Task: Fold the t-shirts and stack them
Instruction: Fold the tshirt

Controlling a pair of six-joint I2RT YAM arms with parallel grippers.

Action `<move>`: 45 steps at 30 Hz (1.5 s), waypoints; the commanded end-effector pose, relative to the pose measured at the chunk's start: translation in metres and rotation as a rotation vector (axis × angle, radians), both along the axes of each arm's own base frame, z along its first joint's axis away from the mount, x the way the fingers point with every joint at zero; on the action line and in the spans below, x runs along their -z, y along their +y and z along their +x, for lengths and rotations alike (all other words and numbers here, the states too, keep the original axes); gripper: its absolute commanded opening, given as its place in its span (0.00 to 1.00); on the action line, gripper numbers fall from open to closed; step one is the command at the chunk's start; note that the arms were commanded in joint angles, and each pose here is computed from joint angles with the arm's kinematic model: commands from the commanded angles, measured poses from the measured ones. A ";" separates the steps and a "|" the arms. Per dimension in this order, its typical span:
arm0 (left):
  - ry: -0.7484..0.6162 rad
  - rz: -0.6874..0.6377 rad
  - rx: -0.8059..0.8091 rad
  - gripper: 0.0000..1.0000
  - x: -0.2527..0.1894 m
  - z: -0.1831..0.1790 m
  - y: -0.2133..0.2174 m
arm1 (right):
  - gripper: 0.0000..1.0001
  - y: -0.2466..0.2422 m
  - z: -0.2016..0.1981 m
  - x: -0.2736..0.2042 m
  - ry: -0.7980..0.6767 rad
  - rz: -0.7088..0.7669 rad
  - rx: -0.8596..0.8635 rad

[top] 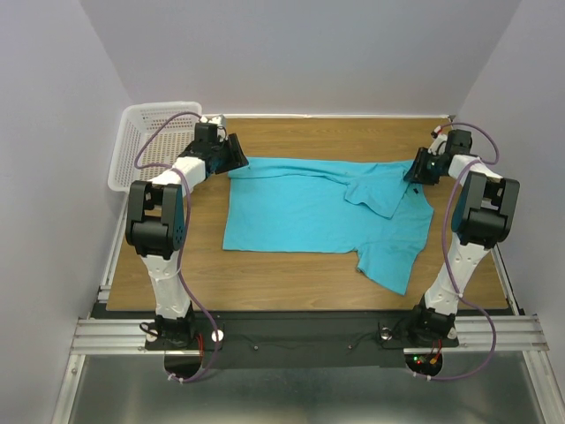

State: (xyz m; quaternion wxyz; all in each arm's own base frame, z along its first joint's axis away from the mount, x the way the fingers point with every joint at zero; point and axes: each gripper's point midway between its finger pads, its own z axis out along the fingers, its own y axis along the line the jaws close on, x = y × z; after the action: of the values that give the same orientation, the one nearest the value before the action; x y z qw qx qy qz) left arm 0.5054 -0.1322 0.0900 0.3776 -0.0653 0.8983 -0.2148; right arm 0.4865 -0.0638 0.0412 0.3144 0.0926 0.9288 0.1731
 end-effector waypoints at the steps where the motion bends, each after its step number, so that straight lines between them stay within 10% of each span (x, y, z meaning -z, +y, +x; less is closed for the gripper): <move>1: -0.047 0.005 0.001 0.65 -0.006 0.012 0.005 | 0.40 -0.006 0.004 -0.018 -0.049 -0.018 0.012; 45: 0.073 0.034 0.027 0.64 0.049 0.001 0.007 | 0.33 0.003 -0.006 -0.011 -0.012 0.069 0.030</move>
State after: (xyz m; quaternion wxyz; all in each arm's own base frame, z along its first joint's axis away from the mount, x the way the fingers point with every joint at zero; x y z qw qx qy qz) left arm 0.5046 -0.1268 0.0435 0.3429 -0.0636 0.9142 -0.2064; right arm 0.4781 -0.0570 0.0437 0.3064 0.1137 0.9241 0.1980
